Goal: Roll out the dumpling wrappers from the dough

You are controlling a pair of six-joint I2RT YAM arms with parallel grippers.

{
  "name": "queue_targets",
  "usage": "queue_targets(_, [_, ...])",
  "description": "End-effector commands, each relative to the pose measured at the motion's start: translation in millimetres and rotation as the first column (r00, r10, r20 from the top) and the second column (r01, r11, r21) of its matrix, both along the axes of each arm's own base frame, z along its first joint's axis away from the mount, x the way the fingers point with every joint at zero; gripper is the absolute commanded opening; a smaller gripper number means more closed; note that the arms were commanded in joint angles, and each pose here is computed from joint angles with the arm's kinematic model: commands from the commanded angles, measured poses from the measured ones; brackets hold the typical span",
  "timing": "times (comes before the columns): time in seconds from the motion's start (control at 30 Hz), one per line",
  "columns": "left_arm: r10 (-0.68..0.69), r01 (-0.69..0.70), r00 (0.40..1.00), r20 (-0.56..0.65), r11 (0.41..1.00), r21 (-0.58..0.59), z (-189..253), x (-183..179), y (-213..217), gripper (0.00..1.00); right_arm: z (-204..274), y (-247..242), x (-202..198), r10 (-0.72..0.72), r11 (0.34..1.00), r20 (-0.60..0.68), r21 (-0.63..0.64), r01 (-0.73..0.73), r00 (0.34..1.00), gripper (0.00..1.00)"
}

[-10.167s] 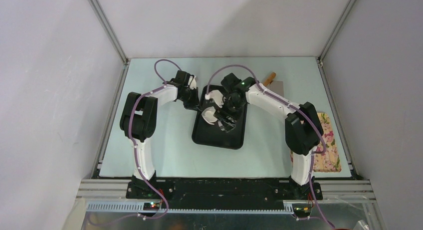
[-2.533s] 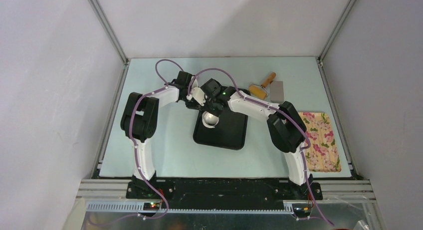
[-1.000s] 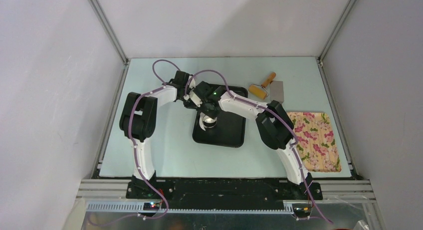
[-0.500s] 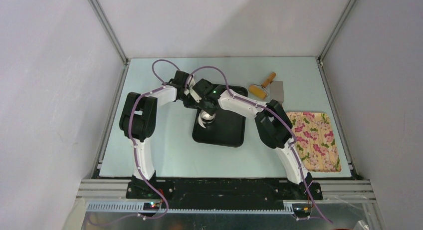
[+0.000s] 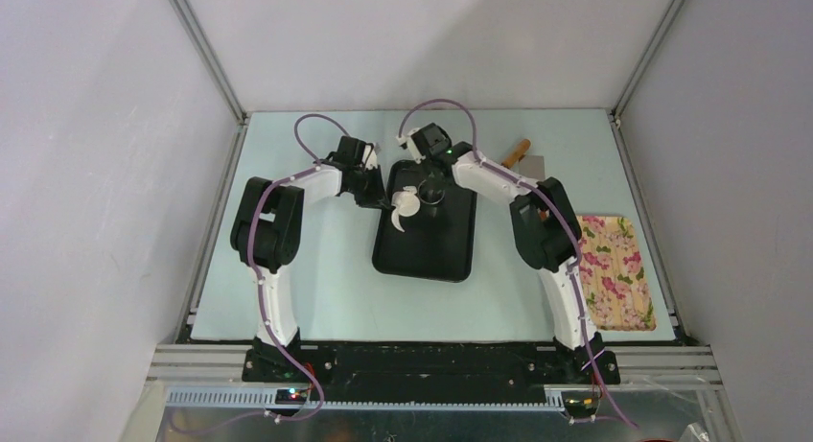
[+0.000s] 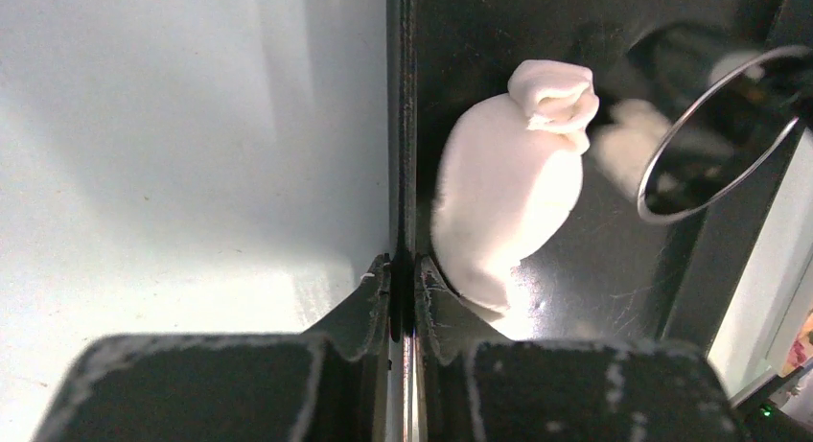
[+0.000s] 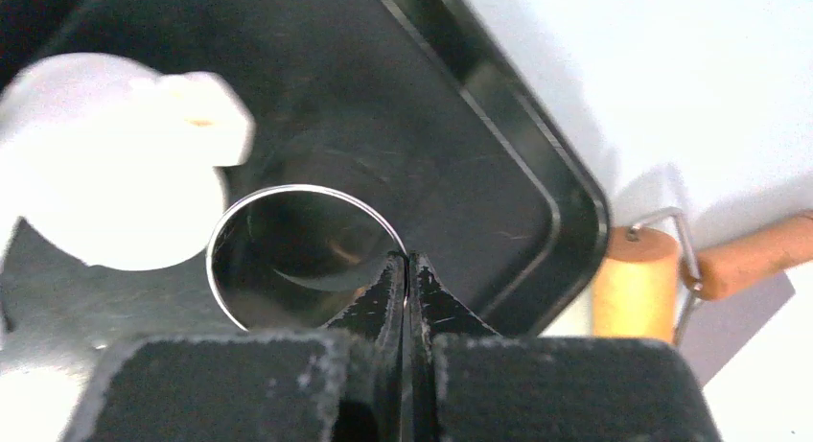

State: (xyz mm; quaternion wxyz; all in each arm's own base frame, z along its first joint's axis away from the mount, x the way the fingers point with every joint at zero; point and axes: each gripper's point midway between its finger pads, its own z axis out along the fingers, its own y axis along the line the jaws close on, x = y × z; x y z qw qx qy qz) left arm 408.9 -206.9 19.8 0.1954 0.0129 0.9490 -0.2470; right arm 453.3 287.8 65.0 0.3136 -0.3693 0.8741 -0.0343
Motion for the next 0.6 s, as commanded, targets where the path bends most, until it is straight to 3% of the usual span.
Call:
queue_targets(0.0, [-0.018,0.02,0.997,-0.076,1.0,0.021,-20.7,-21.4,-2.4,0.1,44.6,-19.1,23.6,-0.065,0.997,0.116,0.047,0.06,0.991,0.0])
queue_targets(0.2, [-0.023,0.024,0.997,-0.072,1.0,0.014,-18.4,-21.2,-3.6,0.1,41.3,-42.4,26.7,-0.098,0.995,0.095,0.037,0.095,0.991,0.0])
queue_targets(0.4, [-0.039,0.039,0.997,-0.066,0.999,-0.005,-13.8,-20.4,-6.5,0.12,53.1,-18.9,-6.6,0.028,0.979,-0.043,0.205,-0.018,0.999,0.0])
queue_targets(0.57, [-0.05,0.05,0.998,-0.04,0.999,-0.013,-4.0,-17.9,-7.9,0.18,50.7,-18.2,-27.6,0.059,0.985,-0.061,0.168,-0.048,0.996,0.0])
